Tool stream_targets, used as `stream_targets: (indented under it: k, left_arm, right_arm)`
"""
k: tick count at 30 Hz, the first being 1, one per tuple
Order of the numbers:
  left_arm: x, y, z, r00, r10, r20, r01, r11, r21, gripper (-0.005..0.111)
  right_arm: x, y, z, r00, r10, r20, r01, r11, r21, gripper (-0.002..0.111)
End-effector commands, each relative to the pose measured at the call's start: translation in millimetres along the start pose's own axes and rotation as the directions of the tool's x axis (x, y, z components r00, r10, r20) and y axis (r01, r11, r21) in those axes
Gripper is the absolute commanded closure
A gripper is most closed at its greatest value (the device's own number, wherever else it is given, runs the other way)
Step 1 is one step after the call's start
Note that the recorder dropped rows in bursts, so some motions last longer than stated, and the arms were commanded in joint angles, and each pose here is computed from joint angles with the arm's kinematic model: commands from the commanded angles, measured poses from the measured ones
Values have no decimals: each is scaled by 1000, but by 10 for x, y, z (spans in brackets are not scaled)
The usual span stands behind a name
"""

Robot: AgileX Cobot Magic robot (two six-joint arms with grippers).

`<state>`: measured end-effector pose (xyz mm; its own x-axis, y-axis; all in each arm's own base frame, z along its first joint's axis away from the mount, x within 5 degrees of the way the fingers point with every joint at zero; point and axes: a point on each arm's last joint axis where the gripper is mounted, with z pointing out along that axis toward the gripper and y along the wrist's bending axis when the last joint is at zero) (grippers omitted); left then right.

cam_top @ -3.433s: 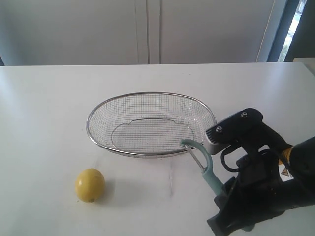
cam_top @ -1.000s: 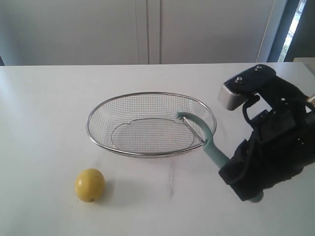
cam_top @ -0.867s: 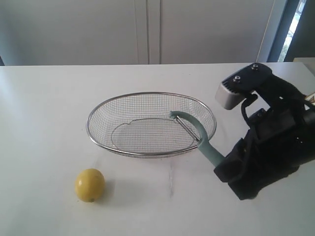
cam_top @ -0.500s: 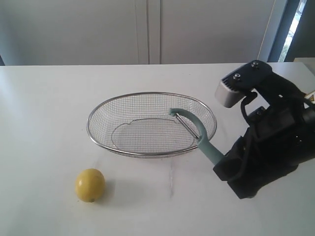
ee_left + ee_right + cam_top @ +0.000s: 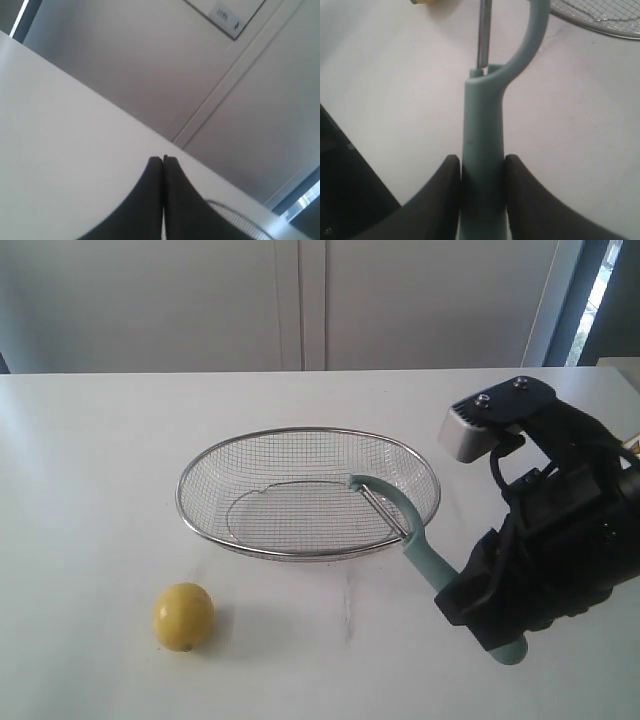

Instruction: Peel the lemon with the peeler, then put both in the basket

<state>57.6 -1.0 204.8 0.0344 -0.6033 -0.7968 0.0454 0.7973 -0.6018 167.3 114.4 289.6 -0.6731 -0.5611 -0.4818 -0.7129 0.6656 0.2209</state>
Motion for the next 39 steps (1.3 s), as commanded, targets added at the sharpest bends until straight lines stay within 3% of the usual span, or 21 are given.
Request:
stream_targets:
  k: [1, 6, 10, 13, 15, 20, 22, 26, 32, 35, 39]
  left_arm:
    - [-200, -137, -27, 995, 33, 96, -38, 998, 54, 107]
    - [-552, -409, -118, 945, 300, 134, -307, 951, 42, 107]
    - [-723, -486, -89, 902, 431, -29, -432, 900, -58, 107]
    - [-783, -516, -61, 799, 545, -253, -578, 813, -74, 107]
    - [-795, -578, -33, 694, 612, -379, -658, 753, 10, 107]
    - [-664, -741, 189, 521, 625, -582, -593, 755, 281, 107]
    - [-581, -762, 331, 478, 604, -638, -537, 776, 332, 107]
    - [-436, -828, 609, 495, 553, -670, -414, 828, 378, 107]
    - [-164, -913, 890, 431, 569, -701, -256, 822, 509, 105]
    - [-16, -965, 972, 389, 603, -697, -176, 791, 586, 94]
    - [122, -1045, 1058, 398, 588, -705, -78, 787, 612, 68]
  right_arm:
    - [-7, -7, -15, 1000, 25, 4, -25, 1000, -5, 108]
    - [-7, -7, -15, 1000, 27, 4, -27, 1000, -5, 108]
    - [-12, -10, -15, 1000, 27, 10, -27, 1000, -2, 108]
    - [-17, -13, -15, 1000, 27, 15, -27, 1000, 1, 108]
    - [-17, -13, -15, 1000, 27, 15, -27, 1000, 1, 108]
    - [-23, -16, -15, 999, 42, 22, -42, 999, 5, 108]
    - [-22, -20, -15, 999, 41, 21, -41, 999, 9, 108]
    - [-25, -21, -15, 999, 41, 24, -41, 999, 10, 108]
    - [-22, -20, -15, 999, 41, 21, -41, 999, 9, 108]
    - [-21, -19, -15, 999, 41, 20, -41, 999, 8, 108]
    - [-21, -19, -15, 999, 41, 20, -41, 999, 8, 108]
